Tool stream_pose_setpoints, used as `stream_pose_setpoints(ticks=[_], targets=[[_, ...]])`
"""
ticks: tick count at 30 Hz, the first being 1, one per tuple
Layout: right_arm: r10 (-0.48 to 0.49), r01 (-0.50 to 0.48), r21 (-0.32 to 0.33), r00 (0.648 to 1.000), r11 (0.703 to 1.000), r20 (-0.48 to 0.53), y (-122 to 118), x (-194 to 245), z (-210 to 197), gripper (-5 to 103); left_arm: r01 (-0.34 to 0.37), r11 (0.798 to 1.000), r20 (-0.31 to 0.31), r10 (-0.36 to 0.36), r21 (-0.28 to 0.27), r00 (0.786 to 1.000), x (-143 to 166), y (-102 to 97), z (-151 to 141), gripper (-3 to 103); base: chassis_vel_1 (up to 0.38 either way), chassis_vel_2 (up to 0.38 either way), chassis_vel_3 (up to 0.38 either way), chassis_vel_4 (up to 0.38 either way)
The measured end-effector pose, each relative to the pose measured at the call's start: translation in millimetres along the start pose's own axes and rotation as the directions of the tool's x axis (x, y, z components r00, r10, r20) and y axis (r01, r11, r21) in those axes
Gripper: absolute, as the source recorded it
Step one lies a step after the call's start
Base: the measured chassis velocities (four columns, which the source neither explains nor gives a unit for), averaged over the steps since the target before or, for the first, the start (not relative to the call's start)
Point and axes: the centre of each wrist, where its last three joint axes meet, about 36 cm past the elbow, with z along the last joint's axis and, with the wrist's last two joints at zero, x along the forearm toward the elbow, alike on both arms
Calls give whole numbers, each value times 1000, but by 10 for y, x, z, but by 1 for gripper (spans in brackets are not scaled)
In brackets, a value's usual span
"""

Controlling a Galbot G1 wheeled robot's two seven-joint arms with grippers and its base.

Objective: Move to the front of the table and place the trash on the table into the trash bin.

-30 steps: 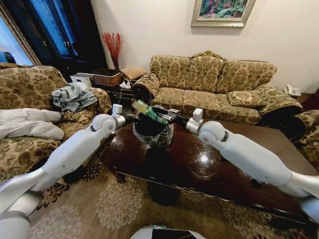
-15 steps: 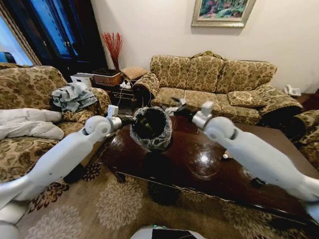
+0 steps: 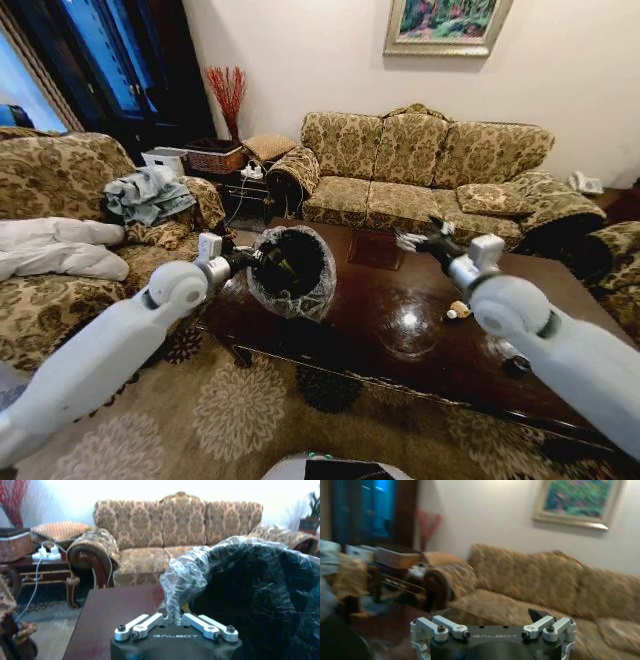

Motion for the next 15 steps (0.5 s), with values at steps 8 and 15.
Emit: stream_pose_setpoints(ticks=[8, 15], targets=[[6, -7, -65, 1000, 998, -13, -216, 76, 324, 100, -3, 1000, 16, 3, -29, 1000, -55, -92, 110, 1, 0, 0, 0, 0], [12, -12, -71, 1000, 997, 1, -178, 216, 433, 100, -12, 1000, 13, 12, -26, 1000, -82, -142, 129, 1, 0, 0, 0, 0]])
